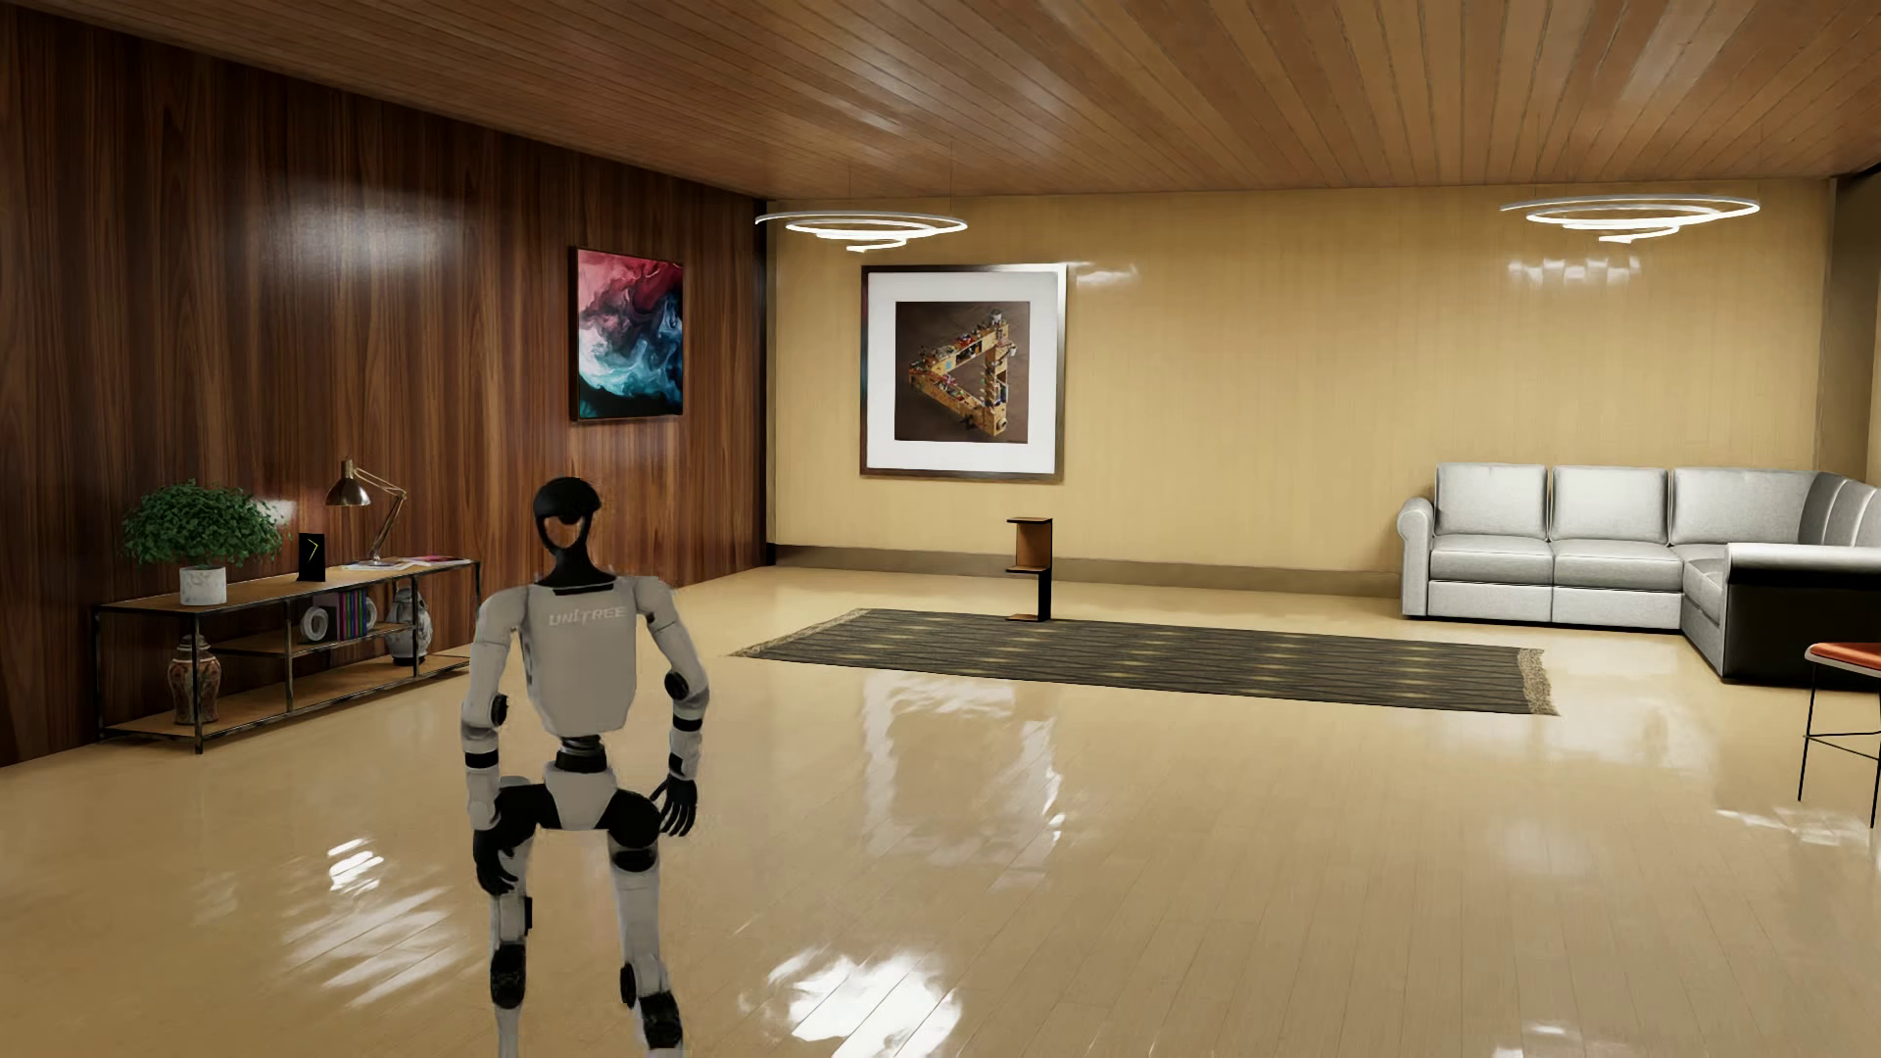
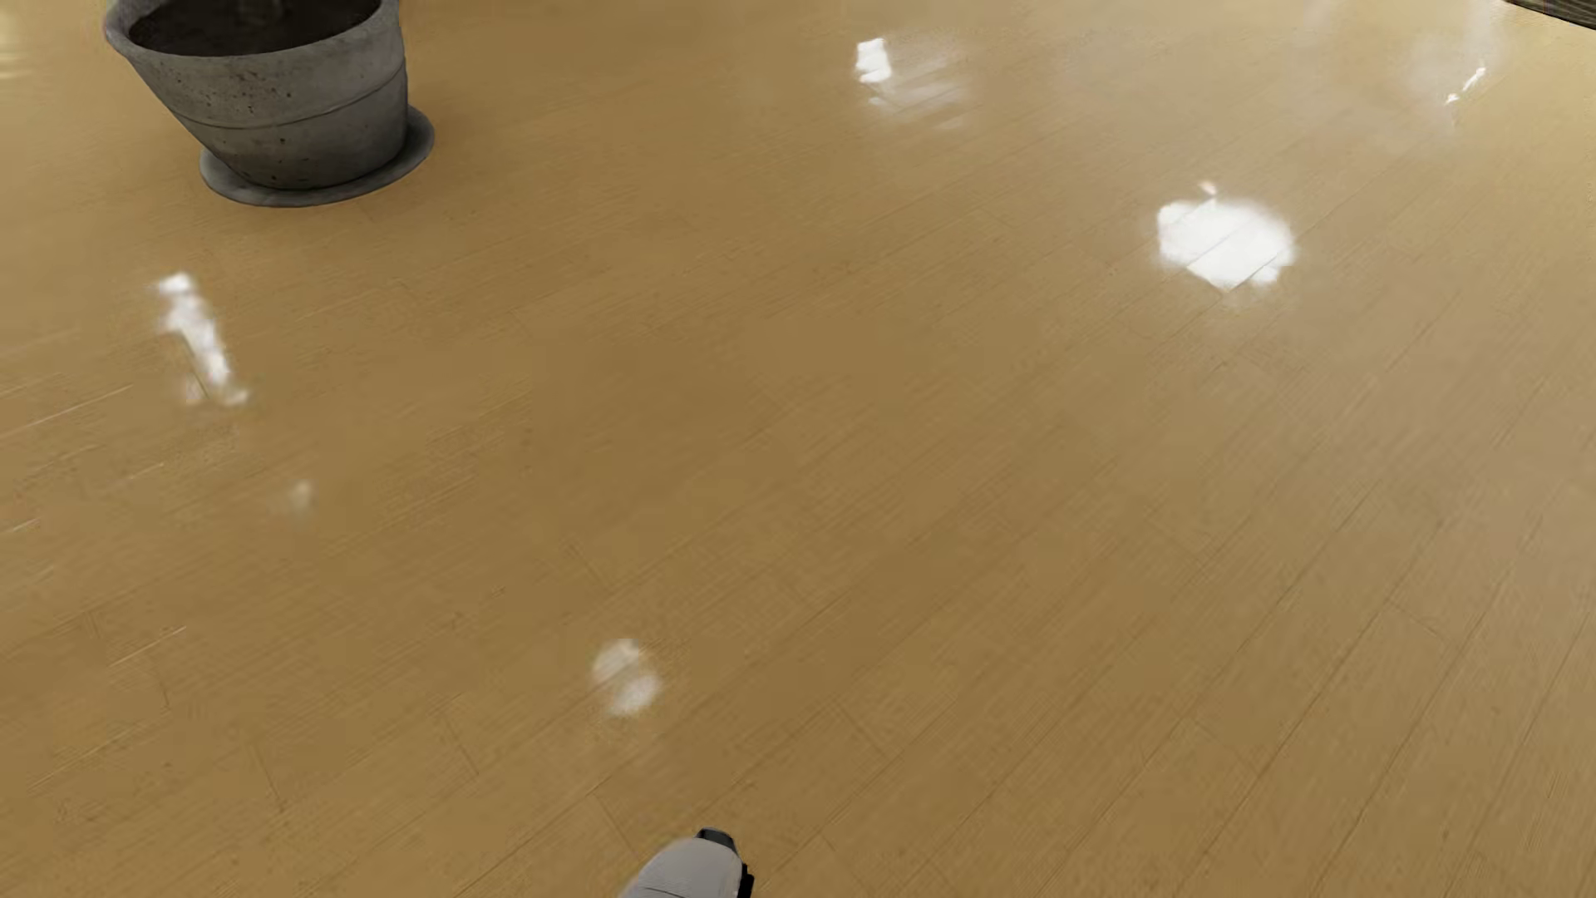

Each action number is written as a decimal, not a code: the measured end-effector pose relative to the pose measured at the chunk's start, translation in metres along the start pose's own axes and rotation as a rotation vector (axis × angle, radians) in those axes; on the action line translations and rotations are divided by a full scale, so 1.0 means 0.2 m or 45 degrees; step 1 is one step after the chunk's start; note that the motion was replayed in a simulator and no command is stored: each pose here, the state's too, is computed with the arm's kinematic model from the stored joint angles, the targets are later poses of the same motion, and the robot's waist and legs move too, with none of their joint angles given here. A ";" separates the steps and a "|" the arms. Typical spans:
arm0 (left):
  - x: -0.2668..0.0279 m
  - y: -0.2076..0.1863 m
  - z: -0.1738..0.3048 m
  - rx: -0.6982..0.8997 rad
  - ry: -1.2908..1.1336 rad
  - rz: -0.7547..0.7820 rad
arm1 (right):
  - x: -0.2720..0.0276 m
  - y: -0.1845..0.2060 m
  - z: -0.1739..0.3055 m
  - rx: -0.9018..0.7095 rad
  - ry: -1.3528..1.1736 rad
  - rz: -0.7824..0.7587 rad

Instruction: Move towards the shelves

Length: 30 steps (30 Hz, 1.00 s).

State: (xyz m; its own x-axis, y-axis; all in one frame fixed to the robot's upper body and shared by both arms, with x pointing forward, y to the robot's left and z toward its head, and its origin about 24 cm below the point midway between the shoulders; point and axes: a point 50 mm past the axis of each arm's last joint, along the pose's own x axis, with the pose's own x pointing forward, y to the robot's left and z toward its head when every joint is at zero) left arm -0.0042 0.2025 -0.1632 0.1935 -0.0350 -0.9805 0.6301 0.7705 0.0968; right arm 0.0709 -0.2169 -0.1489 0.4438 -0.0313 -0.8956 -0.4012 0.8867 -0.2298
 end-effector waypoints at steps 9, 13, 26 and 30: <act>-0.03 0.38 0.43 -0.019 -0.387 0.254 | -0.10 0.09 -0.28 0.006 0.218 0.057; -0.08 0.50 0.54 -0.074 -0.502 0.349 | -0.13 0.13 -0.37 0.000 0.301 0.087; -0.01 -0.03 -0.01 -0.103 -0.005 0.013 | -0.02 -0.11 0.12 0.031 -0.144 -0.087; -0.03 -0.07 -0.09 -0.086 0.058 -0.021 | -0.02 -0.11 0.03 0.114 -0.058 -0.115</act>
State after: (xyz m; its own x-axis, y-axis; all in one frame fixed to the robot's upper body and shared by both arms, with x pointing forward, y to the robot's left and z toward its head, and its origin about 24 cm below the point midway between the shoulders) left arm -0.0279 0.2025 -0.1623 0.1478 -0.0201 -0.9888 0.5806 0.8112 0.0703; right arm 0.0824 -0.2340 -0.1378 0.5115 -0.0936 -0.8542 -0.2858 0.9189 -0.2719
